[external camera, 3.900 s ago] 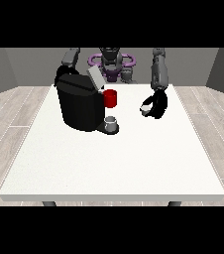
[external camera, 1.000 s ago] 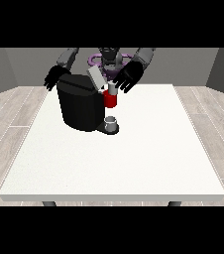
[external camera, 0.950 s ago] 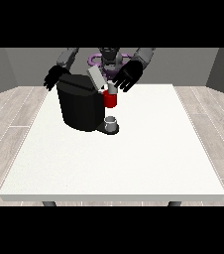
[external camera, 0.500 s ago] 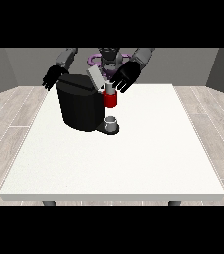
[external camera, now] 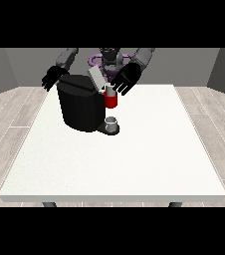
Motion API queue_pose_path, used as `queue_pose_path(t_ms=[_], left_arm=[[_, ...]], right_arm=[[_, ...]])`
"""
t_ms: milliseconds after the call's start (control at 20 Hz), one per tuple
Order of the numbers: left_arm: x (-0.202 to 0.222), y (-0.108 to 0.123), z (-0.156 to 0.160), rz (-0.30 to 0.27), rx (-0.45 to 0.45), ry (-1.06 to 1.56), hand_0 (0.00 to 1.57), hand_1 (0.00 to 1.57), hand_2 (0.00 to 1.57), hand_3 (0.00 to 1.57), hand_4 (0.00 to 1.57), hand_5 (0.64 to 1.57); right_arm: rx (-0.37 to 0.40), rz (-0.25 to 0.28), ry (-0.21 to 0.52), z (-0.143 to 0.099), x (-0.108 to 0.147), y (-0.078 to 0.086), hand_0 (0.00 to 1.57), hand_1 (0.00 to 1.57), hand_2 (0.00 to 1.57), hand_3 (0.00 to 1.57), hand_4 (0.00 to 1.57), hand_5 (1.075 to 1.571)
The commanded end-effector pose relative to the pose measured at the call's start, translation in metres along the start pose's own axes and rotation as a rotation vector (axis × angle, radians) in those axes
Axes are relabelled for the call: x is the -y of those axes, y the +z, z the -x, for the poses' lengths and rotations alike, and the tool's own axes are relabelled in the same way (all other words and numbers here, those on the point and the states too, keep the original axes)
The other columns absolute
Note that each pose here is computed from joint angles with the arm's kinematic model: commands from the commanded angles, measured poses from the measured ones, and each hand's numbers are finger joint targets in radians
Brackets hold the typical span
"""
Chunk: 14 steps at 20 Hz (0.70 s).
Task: Insert the coffee pod into the coffee machine and close the lid
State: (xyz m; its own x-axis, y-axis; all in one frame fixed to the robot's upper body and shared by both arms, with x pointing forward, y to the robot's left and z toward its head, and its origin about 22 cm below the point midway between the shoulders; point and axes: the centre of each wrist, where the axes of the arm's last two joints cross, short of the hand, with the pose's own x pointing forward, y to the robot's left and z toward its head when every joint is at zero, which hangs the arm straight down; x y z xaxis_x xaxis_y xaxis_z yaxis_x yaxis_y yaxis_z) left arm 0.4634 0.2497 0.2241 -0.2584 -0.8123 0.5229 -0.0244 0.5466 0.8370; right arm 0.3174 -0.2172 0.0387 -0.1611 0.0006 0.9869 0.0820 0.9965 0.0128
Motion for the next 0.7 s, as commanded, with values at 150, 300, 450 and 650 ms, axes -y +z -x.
queue_pose_path(t_ms=[150, 300, 450, 650], left_arm=[[0.012, 0.000, 0.001, 0.032, -0.006, 0.008, 1.22, 1.22, 1.27, 1.17, 0.48, 1.571], [0.005, -0.002, -0.002, 0.059, -0.003, 0.011, 1.21, 1.21, 1.24, 1.12, 0.46, 1.571], [-0.005, 0.007, 0.020, 0.003, -0.035, -0.023, 1.13, 1.13, 1.17, 1.03, 0.44, 1.571], [-0.009, -0.004, -0.012, 0.028, 0.028, -0.054, 1.11, 1.11, 1.15, 0.98, 0.41, 1.571]], right_arm=[[-0.008, 0.010, 0.017, 0.007, 0.011, 0.002, 0.00, 0.00, 0.00, 0.00, 0.42, 1.571], [-0.001, 0.008, 0.018, 0.003, -0.010, 0.003, 0.00, 0.00, 0.00, 0.00, 0.44, 1.571], [-0.002, -0.015, 0.011, 0.003, 0.001, 0.010, 0.00, 0.00, 0.00, 0.00, 0.42, 1.571], [0.017, 0.046, 0.004, 0.008, 0.011, -0.006, 0.00, 0.00, 0.00, 0.00, 0.38, 1.571]])
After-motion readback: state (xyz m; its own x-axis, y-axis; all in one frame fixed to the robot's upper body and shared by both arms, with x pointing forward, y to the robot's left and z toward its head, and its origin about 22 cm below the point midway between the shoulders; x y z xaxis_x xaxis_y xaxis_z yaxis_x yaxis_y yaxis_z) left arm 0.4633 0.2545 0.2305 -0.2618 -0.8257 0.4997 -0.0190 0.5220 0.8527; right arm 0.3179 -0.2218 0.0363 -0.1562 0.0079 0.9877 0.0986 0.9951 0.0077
